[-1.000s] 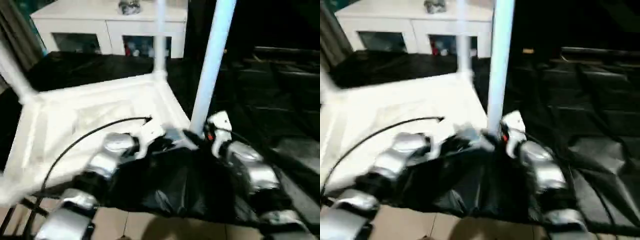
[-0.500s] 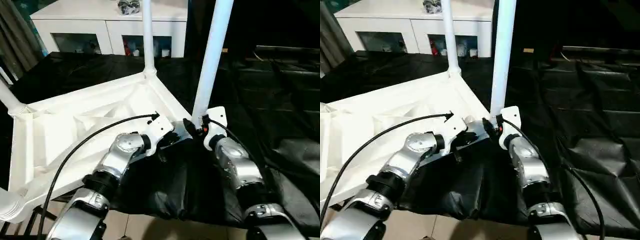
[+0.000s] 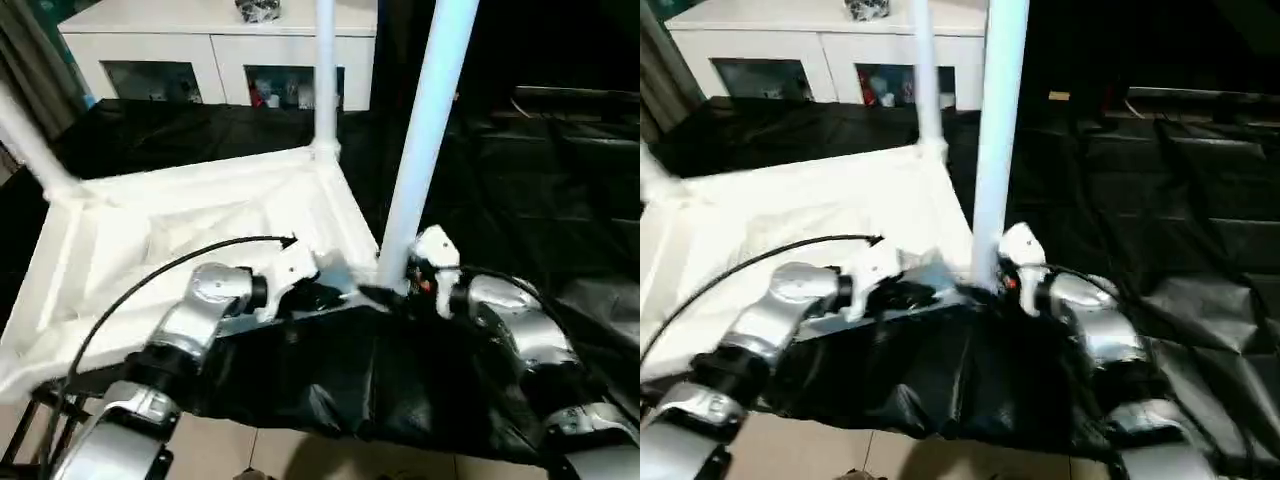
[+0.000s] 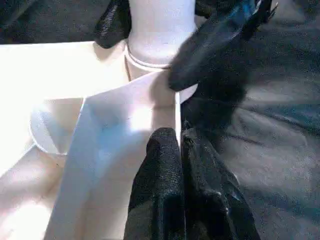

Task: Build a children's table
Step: Rotate leg to tighten

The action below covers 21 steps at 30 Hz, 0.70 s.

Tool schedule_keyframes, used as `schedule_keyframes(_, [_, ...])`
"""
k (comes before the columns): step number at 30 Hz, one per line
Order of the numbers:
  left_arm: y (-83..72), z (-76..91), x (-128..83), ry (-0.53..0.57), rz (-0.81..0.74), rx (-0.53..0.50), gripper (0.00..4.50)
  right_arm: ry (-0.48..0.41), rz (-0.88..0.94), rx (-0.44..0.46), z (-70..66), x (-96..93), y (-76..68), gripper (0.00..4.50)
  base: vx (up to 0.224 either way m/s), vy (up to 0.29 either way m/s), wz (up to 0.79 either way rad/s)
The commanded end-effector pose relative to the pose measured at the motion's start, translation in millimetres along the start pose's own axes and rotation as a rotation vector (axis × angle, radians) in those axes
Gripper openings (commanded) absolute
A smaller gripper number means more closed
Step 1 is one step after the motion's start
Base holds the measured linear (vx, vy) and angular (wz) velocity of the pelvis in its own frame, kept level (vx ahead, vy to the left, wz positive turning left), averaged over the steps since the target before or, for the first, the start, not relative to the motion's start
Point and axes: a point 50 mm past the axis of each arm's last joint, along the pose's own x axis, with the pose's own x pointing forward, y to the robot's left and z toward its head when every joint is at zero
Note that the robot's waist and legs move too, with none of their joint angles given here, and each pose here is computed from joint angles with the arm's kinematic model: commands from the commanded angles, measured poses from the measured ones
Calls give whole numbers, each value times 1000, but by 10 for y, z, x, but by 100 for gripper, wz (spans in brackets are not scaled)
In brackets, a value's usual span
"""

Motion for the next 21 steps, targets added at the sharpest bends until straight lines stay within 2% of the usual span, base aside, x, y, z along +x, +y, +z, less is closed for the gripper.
schedule_keyframes(1, [27, 88, -28, -27, -13, 39, 0, 8, 144, 19, -17, 63, 152, 366, 0, 0, 0])
schedule_keyframes(3, [35, 82, -54, -23, -28, 34, 0, 8, 204, 26, -11, 35, 197, 340, 0, 0, 0])
schedule_keyframes(10, [33, 83, -71, -25, -60, 27, 0, 18, 271, 37, -19, -3, 251, 304, 0, 0, 0])
schedule_keyframes(11, [33, 84, -71, -25, -65, 26, 0, 21, 276, 40, -21, -7, 254, 282, 0, 0, 0])
schedule_keyframes(21, [15, 56, -86, -17, -88, 19, 0, 27, 299, 57, -42, -8, 311, 247, 0, 0, 0])
